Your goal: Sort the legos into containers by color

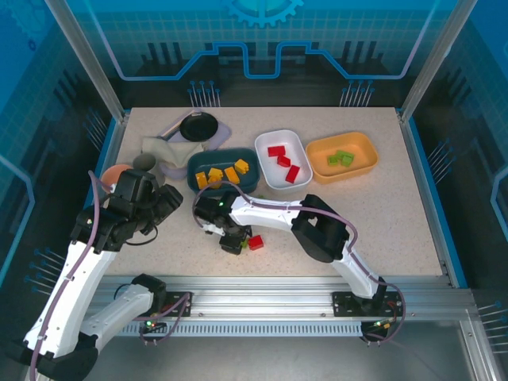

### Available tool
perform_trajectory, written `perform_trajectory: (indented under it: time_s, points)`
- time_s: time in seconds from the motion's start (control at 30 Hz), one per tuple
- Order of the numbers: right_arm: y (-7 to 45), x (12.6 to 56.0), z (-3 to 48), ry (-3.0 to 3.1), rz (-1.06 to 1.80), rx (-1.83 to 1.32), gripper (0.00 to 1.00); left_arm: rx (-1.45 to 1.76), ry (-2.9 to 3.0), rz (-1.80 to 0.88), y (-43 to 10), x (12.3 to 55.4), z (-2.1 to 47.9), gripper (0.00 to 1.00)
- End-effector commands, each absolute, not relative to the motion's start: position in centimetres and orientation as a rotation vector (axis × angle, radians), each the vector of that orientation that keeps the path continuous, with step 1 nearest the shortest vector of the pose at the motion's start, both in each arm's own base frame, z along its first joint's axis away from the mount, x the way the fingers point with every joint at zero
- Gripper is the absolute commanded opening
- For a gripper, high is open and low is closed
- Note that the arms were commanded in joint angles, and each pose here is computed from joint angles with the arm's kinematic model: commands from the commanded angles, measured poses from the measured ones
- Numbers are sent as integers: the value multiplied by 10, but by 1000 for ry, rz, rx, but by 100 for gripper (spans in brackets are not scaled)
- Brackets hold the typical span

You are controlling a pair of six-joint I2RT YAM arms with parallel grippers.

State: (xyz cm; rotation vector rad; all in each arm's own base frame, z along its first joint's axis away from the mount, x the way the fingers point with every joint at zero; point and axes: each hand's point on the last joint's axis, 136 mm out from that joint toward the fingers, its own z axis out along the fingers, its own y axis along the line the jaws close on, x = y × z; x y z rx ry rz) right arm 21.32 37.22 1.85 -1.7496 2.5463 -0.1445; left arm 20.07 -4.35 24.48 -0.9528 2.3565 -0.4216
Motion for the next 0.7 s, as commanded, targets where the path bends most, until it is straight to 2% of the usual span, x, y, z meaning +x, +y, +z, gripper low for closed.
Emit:
perform_trajectory:
  time_s: [0.0, 0.07, 0.17, 0.3, 0.4, 0.53, 0.67]
  points:
    - [362, 219, 11, 2615, -180, -1721, 50, -952, 2379, -435, -47, 200, 242, 77]
    - [361, 221, 10, 2625, -175, -1709, 42, -952, 2382, -441, -49, 202, 241, 77]
    - [362, 223, 12, 2626, -167, -1692, 35, -945, 2387, -456, -52, 203, 238, 77]
    - [365, 239, 37, 2623, -116, -1575, 32, -925, 2411, -499, -61, 206, 230, 76]
    - [355, 267, 82, 2630, -50, -1355, 32, -858, 2416, -595, -77, 216, 232, 76]
    - [301, 321, 144, 2668, 27, -928, 31, -714, 2432, -683, -106, 235, 240, 76]
    - [223, 367, 168, 2715, 39, -545, 31, -582, 2467, -713, -137, 252, 244, 76]
